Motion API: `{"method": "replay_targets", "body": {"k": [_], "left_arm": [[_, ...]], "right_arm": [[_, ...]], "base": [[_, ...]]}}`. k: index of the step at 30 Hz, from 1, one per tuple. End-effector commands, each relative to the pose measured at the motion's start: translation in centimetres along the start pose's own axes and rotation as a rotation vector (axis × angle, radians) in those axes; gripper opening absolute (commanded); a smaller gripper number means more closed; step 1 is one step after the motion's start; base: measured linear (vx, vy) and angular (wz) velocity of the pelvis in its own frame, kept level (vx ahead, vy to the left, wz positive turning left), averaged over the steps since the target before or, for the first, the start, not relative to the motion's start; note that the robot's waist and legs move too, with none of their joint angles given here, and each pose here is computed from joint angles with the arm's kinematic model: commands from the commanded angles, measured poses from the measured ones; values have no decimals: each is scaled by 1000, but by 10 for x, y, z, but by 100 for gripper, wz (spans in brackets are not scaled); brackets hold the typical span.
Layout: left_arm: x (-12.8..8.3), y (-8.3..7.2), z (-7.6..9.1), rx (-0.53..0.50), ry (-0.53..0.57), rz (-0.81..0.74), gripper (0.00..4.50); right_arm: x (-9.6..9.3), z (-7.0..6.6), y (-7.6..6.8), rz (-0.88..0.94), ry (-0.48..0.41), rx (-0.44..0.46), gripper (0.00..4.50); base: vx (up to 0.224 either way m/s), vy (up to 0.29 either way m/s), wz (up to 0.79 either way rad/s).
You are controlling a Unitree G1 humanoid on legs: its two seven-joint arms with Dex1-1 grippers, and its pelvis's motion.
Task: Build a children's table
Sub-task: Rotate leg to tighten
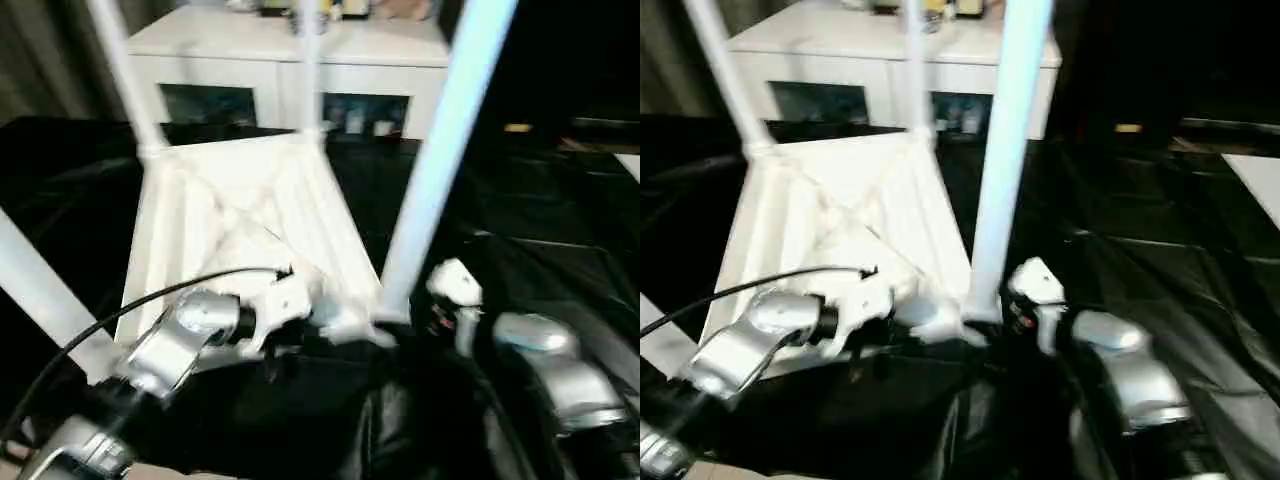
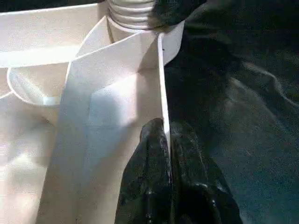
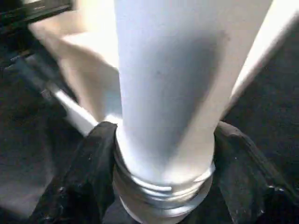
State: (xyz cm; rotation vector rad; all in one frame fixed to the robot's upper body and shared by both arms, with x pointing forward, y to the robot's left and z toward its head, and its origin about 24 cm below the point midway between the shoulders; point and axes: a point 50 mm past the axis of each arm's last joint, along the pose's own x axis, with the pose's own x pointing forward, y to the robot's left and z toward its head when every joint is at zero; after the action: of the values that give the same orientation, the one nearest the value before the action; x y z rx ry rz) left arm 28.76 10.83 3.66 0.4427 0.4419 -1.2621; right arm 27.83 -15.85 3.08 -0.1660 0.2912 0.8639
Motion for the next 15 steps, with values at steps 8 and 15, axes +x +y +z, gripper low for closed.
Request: {"method": "replay_targets", "body": {"k": [8,15], "left_arm": [[54,17,32,-101,-54,345,0],[53,20,34,-51,-45,349,0]], "right_arm": [[64,13,28,-392,21,140,269],[64,36,41,-276,-140,105,338]], "base": [[-39,4,4],[26,-1,2]]}}
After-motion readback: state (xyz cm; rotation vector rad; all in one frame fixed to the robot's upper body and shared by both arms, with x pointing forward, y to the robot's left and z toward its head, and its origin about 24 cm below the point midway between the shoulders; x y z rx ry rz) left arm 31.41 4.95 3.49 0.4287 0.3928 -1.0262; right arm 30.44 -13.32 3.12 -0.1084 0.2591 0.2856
